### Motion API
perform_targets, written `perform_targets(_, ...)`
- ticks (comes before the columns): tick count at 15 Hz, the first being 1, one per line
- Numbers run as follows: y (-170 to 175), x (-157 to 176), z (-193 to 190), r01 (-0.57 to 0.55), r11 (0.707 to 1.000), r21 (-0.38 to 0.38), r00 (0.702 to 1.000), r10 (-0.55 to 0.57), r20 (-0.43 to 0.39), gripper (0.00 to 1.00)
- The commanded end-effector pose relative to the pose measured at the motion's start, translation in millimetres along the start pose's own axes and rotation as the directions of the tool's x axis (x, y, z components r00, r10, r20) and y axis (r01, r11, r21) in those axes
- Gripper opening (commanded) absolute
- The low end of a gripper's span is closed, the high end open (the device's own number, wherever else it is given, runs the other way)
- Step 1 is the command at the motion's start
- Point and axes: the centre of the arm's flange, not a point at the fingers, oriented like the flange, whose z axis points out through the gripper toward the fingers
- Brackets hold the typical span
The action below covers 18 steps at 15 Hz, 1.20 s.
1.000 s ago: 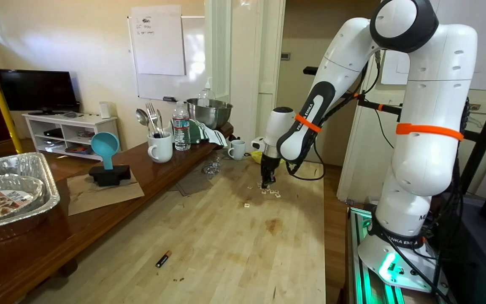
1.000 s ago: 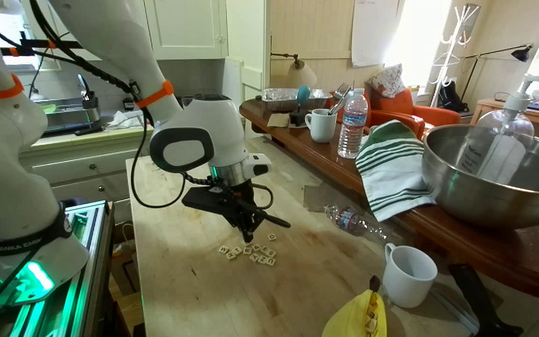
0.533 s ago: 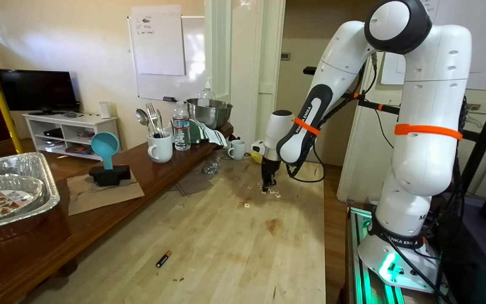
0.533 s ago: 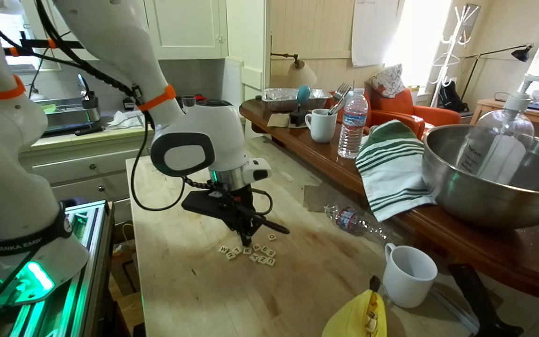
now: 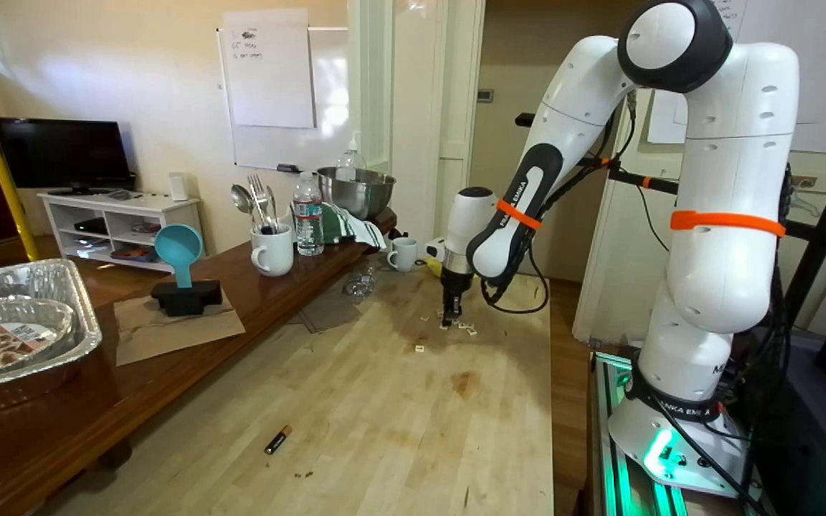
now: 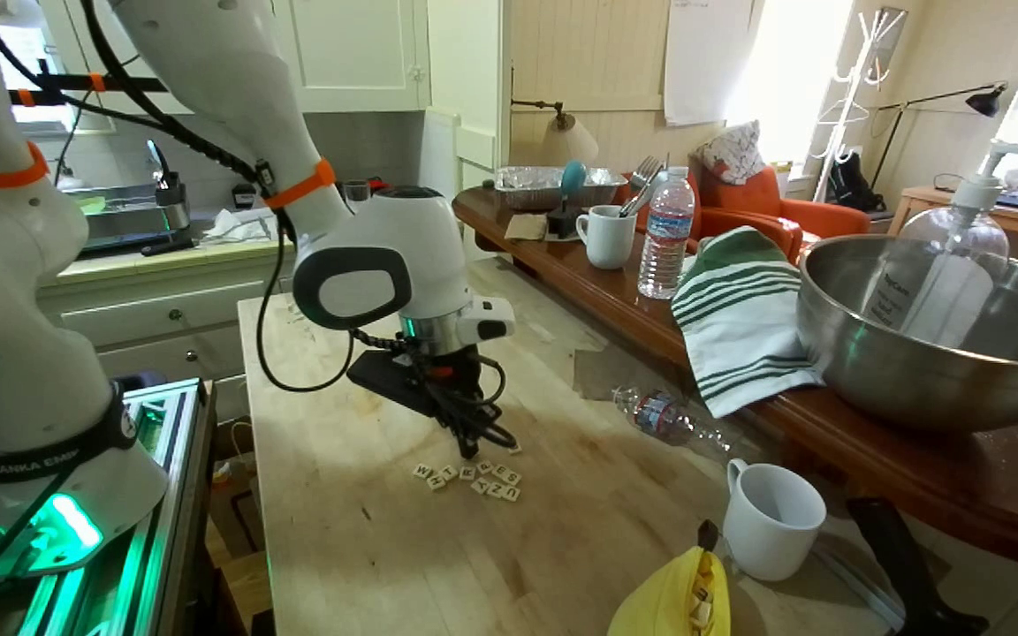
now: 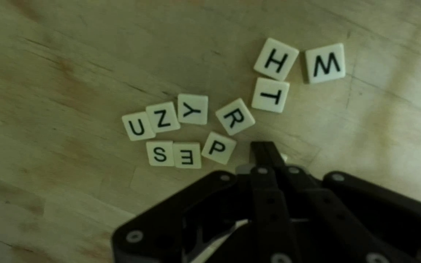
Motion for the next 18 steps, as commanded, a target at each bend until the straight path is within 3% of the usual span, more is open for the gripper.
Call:
perform_targets(1,-21.3,21.3,12.4,-0.128,0.991,0.033,0.990,0.126,0.060,0.00)
perform_targets(8,-40.7,48.5,10.6,-0.356,0.934,0.029,0.921,0.345,0.178,0.00)
perform_targets(11,-45.3,57.0,12.5,-0.427,0.904,0.023,0.889,0.415,0.192,0.00)
perform_targets(18,-40.7,64.8,15.6,-0.606,0.795,0.031,0.782,0.588,0.206,0.00)
